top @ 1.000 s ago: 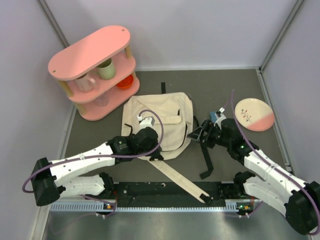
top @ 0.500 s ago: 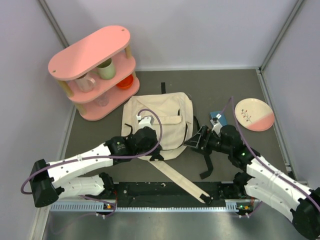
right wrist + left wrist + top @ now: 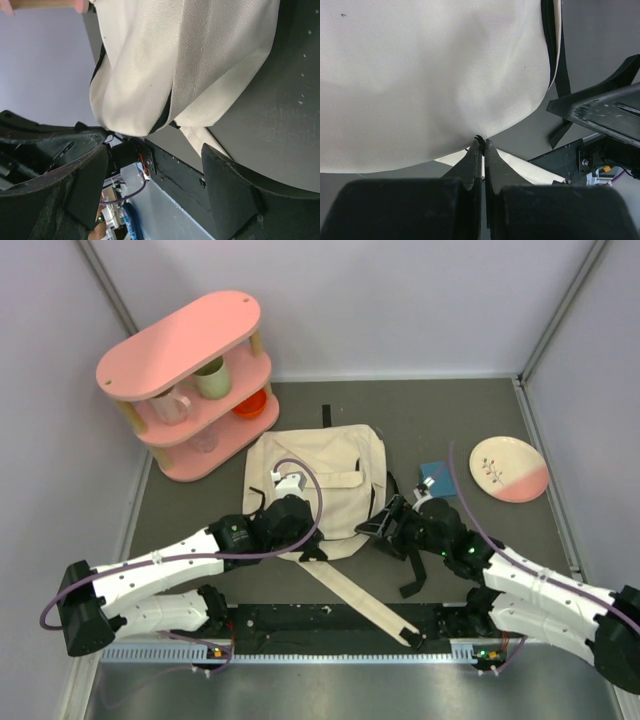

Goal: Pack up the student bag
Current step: Zip the student bag at the center of the board.

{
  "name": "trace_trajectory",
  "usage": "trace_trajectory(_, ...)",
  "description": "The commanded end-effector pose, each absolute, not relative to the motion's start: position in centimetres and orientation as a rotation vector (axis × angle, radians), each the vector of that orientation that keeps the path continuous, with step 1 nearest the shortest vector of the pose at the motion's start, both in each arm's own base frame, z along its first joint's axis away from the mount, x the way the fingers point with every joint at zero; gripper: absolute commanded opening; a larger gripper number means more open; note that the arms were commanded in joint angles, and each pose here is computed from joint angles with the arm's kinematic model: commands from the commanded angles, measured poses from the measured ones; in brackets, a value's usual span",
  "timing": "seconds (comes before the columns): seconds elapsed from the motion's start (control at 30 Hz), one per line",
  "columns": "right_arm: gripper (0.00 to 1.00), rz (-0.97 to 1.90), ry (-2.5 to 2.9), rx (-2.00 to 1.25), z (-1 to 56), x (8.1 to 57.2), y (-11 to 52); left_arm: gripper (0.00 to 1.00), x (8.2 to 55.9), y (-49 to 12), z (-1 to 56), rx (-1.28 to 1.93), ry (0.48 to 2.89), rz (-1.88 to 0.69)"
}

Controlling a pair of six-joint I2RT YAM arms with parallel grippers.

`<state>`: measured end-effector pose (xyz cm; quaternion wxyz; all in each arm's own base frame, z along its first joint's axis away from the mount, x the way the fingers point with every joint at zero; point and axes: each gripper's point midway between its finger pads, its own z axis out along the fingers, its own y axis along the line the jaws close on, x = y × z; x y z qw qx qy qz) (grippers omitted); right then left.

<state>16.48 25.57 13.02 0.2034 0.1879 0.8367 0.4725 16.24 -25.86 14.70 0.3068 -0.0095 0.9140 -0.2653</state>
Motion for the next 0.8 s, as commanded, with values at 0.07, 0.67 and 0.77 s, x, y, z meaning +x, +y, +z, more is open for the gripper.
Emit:
trace_trajectory(0.07, 0.69, 1.43, 2.285, 0.474, 16.0, 17.9, 29.4, 0.0, 17.0, -27.1, 17.1, -0.053, 2.33, -0.8)
trace_trajectory(0.67, 0.0, 1.235, 2.17, 0.549, 15.8, 23.3, 25.7, 0.0, 17.1, -26.0, 16.4, -0.063, 2.344, -0.729)
trace_trajectory(0.77, 0.0, 1.167, 2.143, 0.603, 15.5, 25.2, 22.6, 0.0, 17.0, -24.8, 15.8, -0.072, 2.355, -0.669)
